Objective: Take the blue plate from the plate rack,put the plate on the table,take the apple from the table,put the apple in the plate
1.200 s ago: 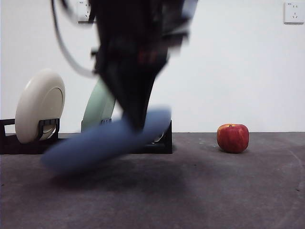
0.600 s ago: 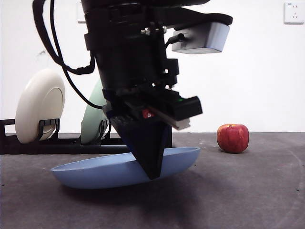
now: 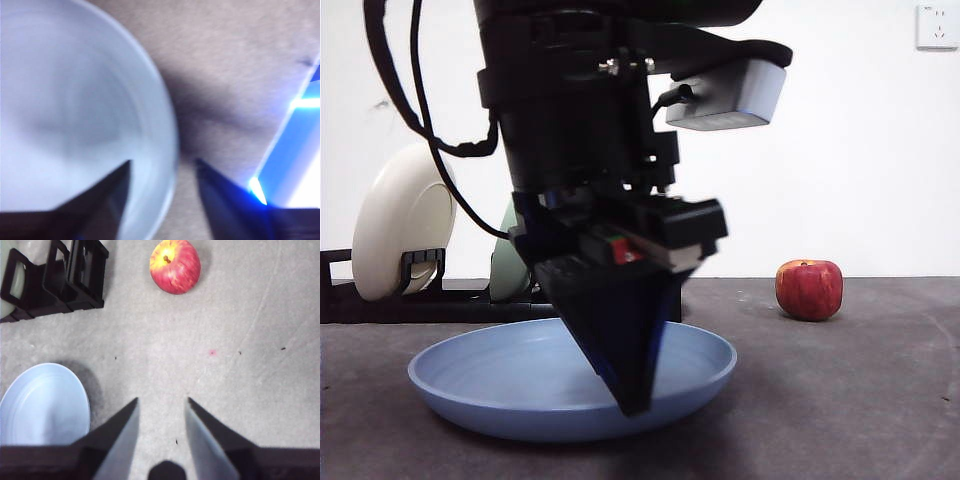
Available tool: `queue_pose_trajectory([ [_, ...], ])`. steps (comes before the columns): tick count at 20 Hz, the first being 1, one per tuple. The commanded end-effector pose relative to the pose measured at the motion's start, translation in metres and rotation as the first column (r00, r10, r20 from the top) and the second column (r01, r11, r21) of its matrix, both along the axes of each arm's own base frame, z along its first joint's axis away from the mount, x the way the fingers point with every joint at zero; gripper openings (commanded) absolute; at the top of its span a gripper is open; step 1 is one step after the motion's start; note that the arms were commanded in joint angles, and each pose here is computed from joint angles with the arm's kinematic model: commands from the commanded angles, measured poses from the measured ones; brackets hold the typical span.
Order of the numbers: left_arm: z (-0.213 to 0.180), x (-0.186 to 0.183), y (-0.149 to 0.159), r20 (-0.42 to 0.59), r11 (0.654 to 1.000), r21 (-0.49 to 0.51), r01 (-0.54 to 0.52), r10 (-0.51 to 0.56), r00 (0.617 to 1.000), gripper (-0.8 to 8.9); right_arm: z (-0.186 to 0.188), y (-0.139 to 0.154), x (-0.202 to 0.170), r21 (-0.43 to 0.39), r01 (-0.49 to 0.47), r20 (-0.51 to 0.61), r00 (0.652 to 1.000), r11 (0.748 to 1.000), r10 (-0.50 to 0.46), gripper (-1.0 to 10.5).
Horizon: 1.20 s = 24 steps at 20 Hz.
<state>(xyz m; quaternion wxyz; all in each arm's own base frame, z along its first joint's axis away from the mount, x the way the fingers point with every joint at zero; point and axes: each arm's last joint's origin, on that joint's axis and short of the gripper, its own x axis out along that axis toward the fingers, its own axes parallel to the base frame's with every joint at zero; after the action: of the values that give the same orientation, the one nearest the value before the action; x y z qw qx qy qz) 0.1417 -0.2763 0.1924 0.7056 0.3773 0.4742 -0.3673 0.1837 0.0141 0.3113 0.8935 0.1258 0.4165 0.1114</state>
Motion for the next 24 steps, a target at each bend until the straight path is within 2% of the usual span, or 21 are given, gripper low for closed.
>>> queue_pose_trajectory([
  [1,-0.004,0.0,-0.001,-0.032,1.0,-0.015,-0.027,0.027,0.999,2.88,0.001,0.0,0.003,-0.003,-0.006,0.019,1.0,1.0,0.006,2.3],
  [2,-0.001,0.0,-0.002,-0.056,0.999,-0.03,-0.03,0.028,0.998,2.88,0.001,0.0,0.006,-0.003,-0.006,0.029,1.0,1.0,0.006,3.4],
  [3,0.003,-0.001,-0.004,-0.093,0.998,-0.055,-0.018,0.013,0.996,2.88,0.0,0.001,0.01,-0.002,-0.006,0.041,0.999,1.0,0.006,5.0],
  [4,0.008,-0.002,-0.004,-0.12,0.997,-0.082,-0.012,0.002,0.993,2.88,0.0,0.001,0.015,0.002,-0.002,0.048,0.999,1.0,0.002,6.0],
  [5,0.014,-0.003,-0.005,-0.14,0.993,-0.115,-0.01,-0.007,0.99,2.87,-0.001,0.001,0.021,0.007,0.0,0.045,0.999,1.0,0.0,6.4],
  [8,0.04,-0.009,0.003,-0.151,0.975,-0.215,-0.061,0.029,0.988,2.74,-0.003,0.009,0.047,0.02,-0.035,-0.003,0.999,0.999,0.035,6.7],
  [9,0.051,-0.011,0.008,-0.143,0.967,-0.244,-0.071,0.037,0.989,2.14,-0.002,0.013,0.058,0.017,-0.047,-0.018,0.999,0.999,0.048,6.7],
  [11,0.074,-0.018,0.023,-0.117,0.949,-0.307,-0.069,0.035,0.993,-0.22,-0.002,0.024,0.083,-0.012,-0.066,-0.042,0.997,0.998,0.066,6.7],
  [16,0.129,-0.038,0.071,0.017,0.894,-0.436,-0.099,0.118,0.993,-0.08,-0.008,0.062,0.148,-0.17,-0.142,-0.103,0.987,0.975,0.126,6.7],
  [17,0.135,-0.041,0.081,0.038,0.889,-0.443,-0.112,0.143,0.989,-0.08,-0.011,0.067,0.159,-0.2,-0.147,-0.109,0.986,0.969,0.128,7.2],
  [18,0.141,-0.045,0.093,0.061,0.884,-0.447,-0.134,0.18,0.982,-0.08,-0.016,0.071,0.171,-0.226,-0.146,-0.117,0.986,0.963,0.122,8.2],
  [19,0.146,-0.049,0.102,0.081,0.882,-0.446,-0.149,0.206,0.975,-0.08,-0.02,0.073,0.181,-0.237,-0.14,-0.123,0.986,0.962,0.113,8.6],
  [24,0.162,-0.064,0.141,0.155,0.86,-0.473,-0.192,0.296,0.943,-0.08,-0.056,0.082,0.224,-0.268,-0.142,-0.202,0.975,0.953,0.089,8.6],
])
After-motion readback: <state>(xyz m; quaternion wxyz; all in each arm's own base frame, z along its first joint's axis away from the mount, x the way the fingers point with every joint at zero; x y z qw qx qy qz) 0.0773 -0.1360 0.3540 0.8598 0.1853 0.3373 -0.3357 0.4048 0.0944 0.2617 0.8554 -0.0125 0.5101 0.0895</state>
